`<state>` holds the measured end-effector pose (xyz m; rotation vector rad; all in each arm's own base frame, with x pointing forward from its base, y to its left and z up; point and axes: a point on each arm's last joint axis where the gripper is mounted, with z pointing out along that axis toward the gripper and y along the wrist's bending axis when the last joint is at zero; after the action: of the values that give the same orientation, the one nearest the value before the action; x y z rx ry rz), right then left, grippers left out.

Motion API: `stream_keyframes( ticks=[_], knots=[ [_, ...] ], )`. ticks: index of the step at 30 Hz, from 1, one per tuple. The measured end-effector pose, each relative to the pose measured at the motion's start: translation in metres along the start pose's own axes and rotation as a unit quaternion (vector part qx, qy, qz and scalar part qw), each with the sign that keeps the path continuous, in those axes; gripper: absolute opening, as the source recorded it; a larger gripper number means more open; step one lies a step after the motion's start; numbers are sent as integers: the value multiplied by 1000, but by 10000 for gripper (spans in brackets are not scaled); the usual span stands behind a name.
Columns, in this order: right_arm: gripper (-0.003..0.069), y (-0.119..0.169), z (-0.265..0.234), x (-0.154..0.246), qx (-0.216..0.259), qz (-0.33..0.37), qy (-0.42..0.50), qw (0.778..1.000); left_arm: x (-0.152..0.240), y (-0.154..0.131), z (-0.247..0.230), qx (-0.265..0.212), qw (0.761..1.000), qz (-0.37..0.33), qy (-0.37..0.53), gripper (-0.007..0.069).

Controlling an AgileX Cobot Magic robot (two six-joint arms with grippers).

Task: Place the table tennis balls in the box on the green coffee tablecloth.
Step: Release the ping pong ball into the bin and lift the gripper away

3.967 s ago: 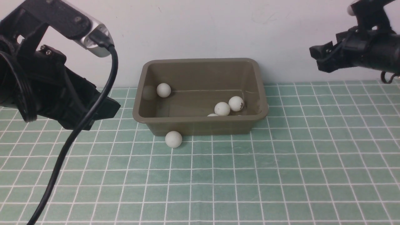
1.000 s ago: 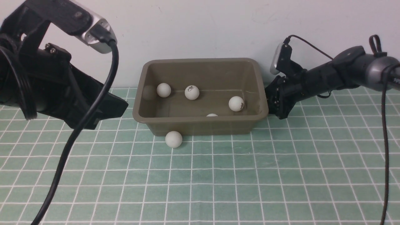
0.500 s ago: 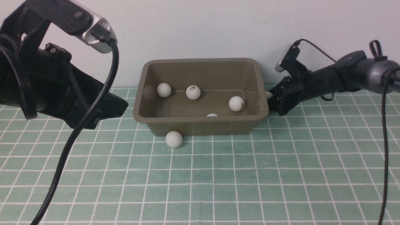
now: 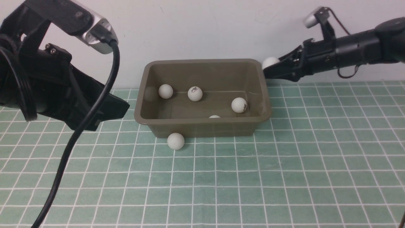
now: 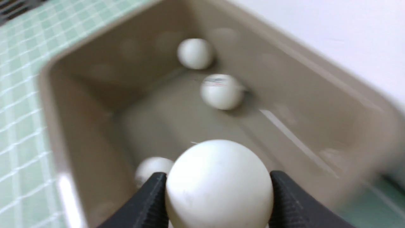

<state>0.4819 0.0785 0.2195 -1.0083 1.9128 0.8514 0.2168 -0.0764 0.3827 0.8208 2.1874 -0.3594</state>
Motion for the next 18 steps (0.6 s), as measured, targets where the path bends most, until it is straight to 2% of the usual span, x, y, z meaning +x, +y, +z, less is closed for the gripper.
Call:
stream_keyframes(
  ticks=[3, 7, 13, 18],
  knots=[
    [365, 21, 27, -7, -26, -11, 19, 999, 0, 0, 0, 0, 1000, 0, 1, 405],
    [365, 38, 55, -10, -10, -39, 59, 997, 1, 0, 0, 2, 1000, 1, 4, 405],
    [372, 41, 69, -12, 38, -46, 77, 995, 3, -3, 0, 14, 1000, 4, 19, 405],
    [507, 35, 67, -21, 74, -21, 34, 996, 4, -3, 0, 16, 1000, 4, 21, 405]
  ],
)
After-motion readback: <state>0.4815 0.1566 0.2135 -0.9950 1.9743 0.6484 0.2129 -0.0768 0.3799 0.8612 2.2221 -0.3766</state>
